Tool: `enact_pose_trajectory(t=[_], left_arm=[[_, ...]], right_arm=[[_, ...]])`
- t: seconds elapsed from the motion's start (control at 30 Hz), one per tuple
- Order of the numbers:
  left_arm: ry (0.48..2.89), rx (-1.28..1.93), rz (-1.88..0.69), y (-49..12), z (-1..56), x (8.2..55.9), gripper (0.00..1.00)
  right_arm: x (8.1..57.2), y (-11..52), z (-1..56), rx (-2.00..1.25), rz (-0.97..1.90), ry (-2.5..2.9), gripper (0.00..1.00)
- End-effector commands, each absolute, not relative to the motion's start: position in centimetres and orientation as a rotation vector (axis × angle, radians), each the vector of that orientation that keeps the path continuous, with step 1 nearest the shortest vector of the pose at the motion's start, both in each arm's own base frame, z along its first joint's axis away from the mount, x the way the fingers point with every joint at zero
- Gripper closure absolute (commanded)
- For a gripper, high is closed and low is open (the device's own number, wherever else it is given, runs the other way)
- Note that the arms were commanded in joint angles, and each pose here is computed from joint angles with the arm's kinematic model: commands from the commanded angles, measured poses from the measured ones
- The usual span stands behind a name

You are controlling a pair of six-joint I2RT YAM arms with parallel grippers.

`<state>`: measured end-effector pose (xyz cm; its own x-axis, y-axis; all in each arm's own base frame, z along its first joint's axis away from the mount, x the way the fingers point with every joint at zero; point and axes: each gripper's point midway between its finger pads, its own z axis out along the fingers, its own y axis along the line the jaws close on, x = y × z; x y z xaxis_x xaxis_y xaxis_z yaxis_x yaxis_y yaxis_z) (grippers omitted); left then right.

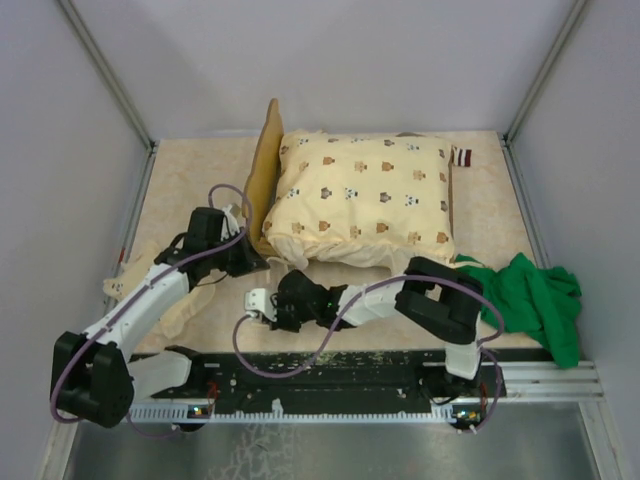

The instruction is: Set up the pet bed

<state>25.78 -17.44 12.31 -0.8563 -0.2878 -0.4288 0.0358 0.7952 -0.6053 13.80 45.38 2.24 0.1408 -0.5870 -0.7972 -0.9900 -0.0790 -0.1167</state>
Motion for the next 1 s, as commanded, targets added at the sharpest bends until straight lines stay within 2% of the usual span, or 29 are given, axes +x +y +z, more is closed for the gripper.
enact_pose_trajectory(t=[0.0, 0.13, 0.47, 0.57, 0.73, 0.97], left_arm=[[2.495, -0.236, -0.750, -15.0, 10.9, 24.1, 1.00], [2.476, -0.288, -0.744, -14.0, 10.1, 23.4, 1.00], [2.524, -0.425, -0.644, -12.3, 6.7, 21.8, 1.00], [2.510, -0.513, -0.575, -11.3, 6.5, 21.9, 1.00], [2.495, -0.685, -0.510, -10.1, 5.6, 21.1, 1.00], [2.497, -0.738, -0.633, -11.3, 4.5, 19.9, 1.00]], right_arm=[[15.6, 44.8, 9.4, -1.387, 0.805, 1.461, 1.00], [18.3, 41.6, 11.0, -1.110, 0.756, 1.547, 1.00], [22.6, 38.6, 14.8, -0.854, 0.651, 1.603, 1.00], [23.1, 38.4, 15.4, -0.823, 0.642, 1.602, 1.00], [25.0, 38.4, 13.2, -0.832, 0.564, 1.655, 1.00], [27.2, 40.5, 11.6, -0.880, 0.479, 1.685, 1.00]])
